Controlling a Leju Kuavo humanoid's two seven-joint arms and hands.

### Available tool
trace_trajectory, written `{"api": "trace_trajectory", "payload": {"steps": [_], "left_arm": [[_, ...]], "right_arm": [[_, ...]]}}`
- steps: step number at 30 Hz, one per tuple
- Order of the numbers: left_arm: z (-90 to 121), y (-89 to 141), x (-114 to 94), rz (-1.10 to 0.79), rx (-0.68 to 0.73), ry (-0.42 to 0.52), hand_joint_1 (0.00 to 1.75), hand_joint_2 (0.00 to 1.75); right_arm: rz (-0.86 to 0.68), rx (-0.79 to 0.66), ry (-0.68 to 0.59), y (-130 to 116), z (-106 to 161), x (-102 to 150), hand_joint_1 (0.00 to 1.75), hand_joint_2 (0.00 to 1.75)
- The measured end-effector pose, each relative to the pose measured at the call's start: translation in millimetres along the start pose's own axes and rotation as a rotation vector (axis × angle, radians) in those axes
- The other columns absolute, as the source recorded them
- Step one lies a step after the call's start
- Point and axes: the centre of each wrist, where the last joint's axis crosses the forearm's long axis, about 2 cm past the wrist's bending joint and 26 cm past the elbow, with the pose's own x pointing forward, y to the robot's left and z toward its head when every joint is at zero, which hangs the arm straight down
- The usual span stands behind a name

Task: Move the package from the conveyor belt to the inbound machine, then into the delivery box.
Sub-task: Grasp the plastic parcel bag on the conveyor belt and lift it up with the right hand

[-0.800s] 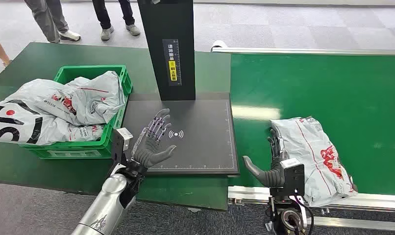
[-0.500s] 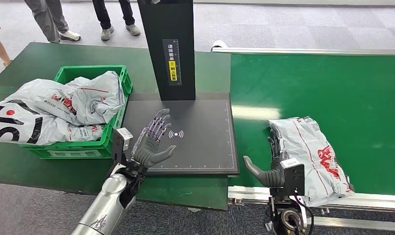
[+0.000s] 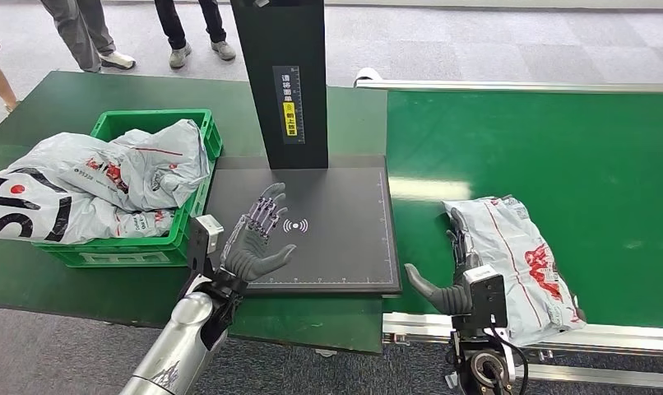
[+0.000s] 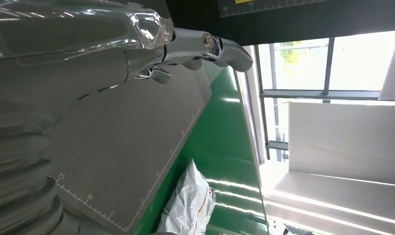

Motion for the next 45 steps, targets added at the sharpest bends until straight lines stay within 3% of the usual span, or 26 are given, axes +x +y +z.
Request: {"api": "trace_trajectory", "payload": {"steps": [4,8,11,16,25,30,34,39,45], "left_arm": [[0.2,0.3,0.0,-0.004,-0.001,0.005,0.00,1.75],[1.9,2.7,-0.1,-0.003,0.003,0.015,0.00,1.75],[3.5,5.4,-0.1,-0.007,0.007,0.021,0.00,1.75],[4.7,8.2,0.5,-0.018,0.022,0.022,0.00,1.75],[5.0,12.8,4.2,-0.037,0.034,0.012,0.00,1.75],[6.8,16.4,4.9,-0.045,0.039,0.013,0.00,1.75],[8.3,18.9,5.1,-0.053,0.038,0.018,0.00,1.75],[9.1,20.0,5.1,-0.061,0.033,0.026,0.00,1.75],[9.2,20.2,5.1,-0.063,0.032,0.028,0.00,1.75]], "right_arm": [[0.234,-0.022,0.049,-17.1,-11.7,-0.1,0.00,1.75],[0.662,-0.119,0.104,-83.2,-44.2,-8.9,0.00,1.75],[0.765,-0.146,0.106,-122.8,-59.6,-13.0,0.00,1.75],[0.837,-0.156,0.161,-149.3,-65.5,-19.7,0.00,1.75],[0.889,-0.114,0.268,-168.1,-70.6,-25.8,0.00,1.75],[0.923,0.143,0.506,-166.2,-69.2,-38.2,0.00,1.75],[0.932,0.335,0.620,-163.0,-60.8,-50.4,0.00,1.75],[0.966,0.467,0.677,-169.8,-56.3,-57.1,0.00,1.75],[0.991,0.504,0.690,-173.4,-56.0,-58.9,0.00,1.75]]}}
